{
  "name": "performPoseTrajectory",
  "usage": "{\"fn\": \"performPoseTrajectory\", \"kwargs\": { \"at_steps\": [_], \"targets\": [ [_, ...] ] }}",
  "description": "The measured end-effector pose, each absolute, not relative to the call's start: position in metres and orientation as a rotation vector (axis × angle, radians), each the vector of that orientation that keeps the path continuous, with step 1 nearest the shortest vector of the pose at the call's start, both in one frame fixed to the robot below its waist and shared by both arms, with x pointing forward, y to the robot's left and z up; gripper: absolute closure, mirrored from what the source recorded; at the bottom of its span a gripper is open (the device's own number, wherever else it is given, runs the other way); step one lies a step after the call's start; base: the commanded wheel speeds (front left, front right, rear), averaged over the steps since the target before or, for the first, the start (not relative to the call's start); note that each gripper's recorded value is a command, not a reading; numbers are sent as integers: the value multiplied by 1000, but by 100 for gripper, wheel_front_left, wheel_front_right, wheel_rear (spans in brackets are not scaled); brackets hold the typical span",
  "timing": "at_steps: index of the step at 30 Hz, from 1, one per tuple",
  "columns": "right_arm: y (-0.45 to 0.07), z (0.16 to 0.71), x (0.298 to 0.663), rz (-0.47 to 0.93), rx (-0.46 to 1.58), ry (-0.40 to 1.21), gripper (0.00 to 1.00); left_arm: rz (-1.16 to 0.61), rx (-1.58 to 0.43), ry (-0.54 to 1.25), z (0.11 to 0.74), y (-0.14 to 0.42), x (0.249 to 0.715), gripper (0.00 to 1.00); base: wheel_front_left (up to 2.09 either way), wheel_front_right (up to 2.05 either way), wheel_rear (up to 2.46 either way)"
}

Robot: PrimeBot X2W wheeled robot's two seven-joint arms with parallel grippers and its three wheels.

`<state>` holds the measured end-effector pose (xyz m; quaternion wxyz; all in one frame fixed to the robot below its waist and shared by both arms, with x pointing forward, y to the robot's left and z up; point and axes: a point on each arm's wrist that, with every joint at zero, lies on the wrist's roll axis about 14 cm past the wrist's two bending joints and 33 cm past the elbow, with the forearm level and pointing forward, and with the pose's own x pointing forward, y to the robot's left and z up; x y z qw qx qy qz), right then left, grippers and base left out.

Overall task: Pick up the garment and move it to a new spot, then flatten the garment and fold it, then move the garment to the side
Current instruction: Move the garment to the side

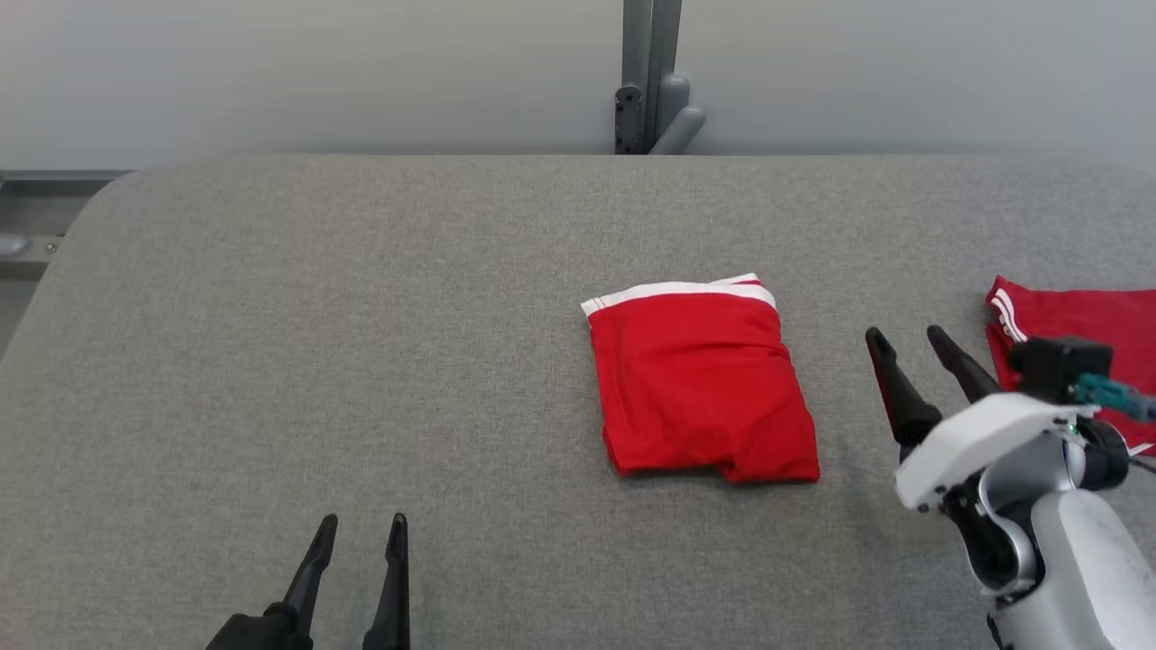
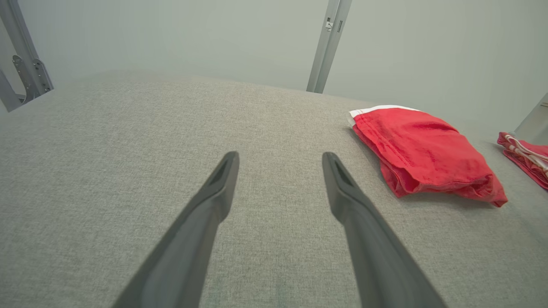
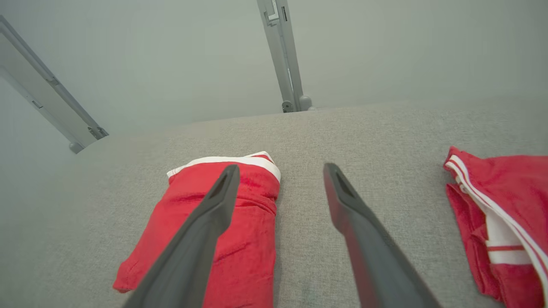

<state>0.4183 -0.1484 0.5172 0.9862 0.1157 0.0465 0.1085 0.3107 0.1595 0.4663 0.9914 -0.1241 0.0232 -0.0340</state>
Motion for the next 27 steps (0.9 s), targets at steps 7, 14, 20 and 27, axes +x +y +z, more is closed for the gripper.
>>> {"fn": "performPoseTrajectory", "kwargs": {
  "at_steps": [7,14,20,27],
  "targets": [
    [-113,485,453,307,231,356,0,-75,-247,71,460,157,328,0,0,0,0],
    [-94,443,469,318,270,538,0,-46,-257,81,456,165,333,0,0,0,0],
    [-83,406,467,317,308,666,0,-20,-253,96,451,172,332,0,0,0,0],
    [-73,407,471,328,404,668,100,-18,-252,95,451,173,334,0,0,0,0]
  ]
}}
